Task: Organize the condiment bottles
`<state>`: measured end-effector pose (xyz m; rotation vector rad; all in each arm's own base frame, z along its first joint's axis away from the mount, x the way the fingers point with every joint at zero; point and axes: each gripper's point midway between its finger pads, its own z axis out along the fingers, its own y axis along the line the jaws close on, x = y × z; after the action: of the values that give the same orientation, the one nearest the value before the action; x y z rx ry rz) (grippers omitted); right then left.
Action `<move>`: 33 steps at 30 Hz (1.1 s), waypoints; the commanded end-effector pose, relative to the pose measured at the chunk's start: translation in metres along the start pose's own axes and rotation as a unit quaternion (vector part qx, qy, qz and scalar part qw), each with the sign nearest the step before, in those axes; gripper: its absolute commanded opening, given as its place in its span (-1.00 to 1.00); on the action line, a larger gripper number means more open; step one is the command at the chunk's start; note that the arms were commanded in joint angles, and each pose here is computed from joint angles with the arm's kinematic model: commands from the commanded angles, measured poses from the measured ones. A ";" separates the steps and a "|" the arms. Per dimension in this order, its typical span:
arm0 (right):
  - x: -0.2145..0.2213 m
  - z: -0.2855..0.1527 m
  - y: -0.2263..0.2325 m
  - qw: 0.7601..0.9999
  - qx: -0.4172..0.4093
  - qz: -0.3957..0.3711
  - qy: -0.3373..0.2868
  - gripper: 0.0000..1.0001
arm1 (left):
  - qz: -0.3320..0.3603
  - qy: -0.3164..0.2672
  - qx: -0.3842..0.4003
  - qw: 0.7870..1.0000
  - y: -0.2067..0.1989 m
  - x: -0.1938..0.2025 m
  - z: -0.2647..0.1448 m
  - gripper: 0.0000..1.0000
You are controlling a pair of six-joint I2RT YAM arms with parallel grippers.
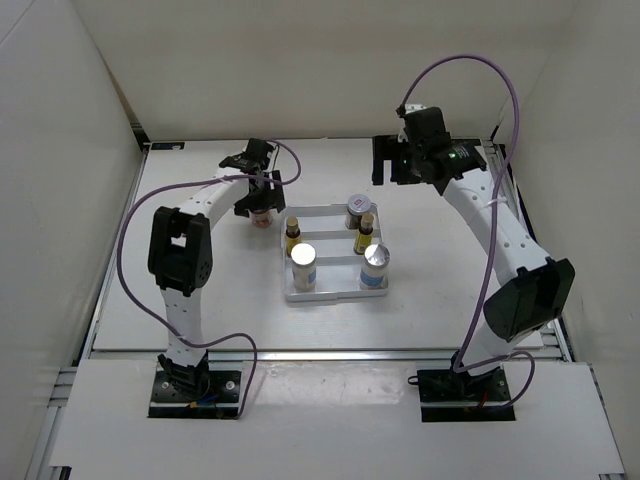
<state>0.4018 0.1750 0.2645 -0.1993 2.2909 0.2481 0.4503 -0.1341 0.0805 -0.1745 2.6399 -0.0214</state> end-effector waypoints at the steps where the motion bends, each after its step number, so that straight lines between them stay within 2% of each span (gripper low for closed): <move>1: -0.011 -0.026 0.003 0.999 -0.014 0.004 -0.034 0.99 | -0.012 -0.035 0.016 0.999 -0.006 -0.027 -0.017 0.80; 2: -0.011 -0.030 -0.001 0.999 -0.011 0.002 -0.037 0.99 | -0.017 -0.039 0.016 0.999 -0.003 -0.031 -0.018 0.72; 4: -0.006 -0.031 -0.004 0.999 -0.006 0.002 -0.033 0.99 | -0.014 -0.047 0.014 0.999 -0.002 -0.036 -0.020 0.40; 5: -0.008 -0.035 -0.004 0.999 -0.007 0.002 -0.039 0.99 | -0.009 -0.053 0.016 0.998 -0.003 -0.041 -0.023 0.18; 9: -0.004 -0.039 -0.010 0.999 -0.003 0.006 -0.039 0.99 | -0.004 -0.077 0.020 0.997 -0.005 -0.057 -0.036 -0.23; 11: -0.001 -0.040 -0.010 0.999 -0.002 0.006 -0.037 0.99 | -0.005 -0.086 0.030 0.996 -0.008 -0.063 -0.044 -0.37; 15: 0.002 -0.038 -0.013 0.999 0.004 0.005 -0.033 0.99 | 0.002 -0.104 0.063 0.993 -0.023 -0.072 -0.067 -0.43; 19: 0.002 -0.038 -0.013 0.999 0.004 0.005 -0.033 0.99 | 0.027 -0.116 0.098 0.988 -0.058 -0.068 -0.088 -0.46; 33: 0.013 -0.034 -0.017 1.000 0.011 0.005 -0.021 0.99 | 0.057 -0.108 0.116 0.986 -0.100 -0.045 -0.092 -0.48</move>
<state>0.3717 0.1543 0.2619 -0.1828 2.3011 0.2380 0.4532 -0.2197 0.1264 0.0619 2.5395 -0.1774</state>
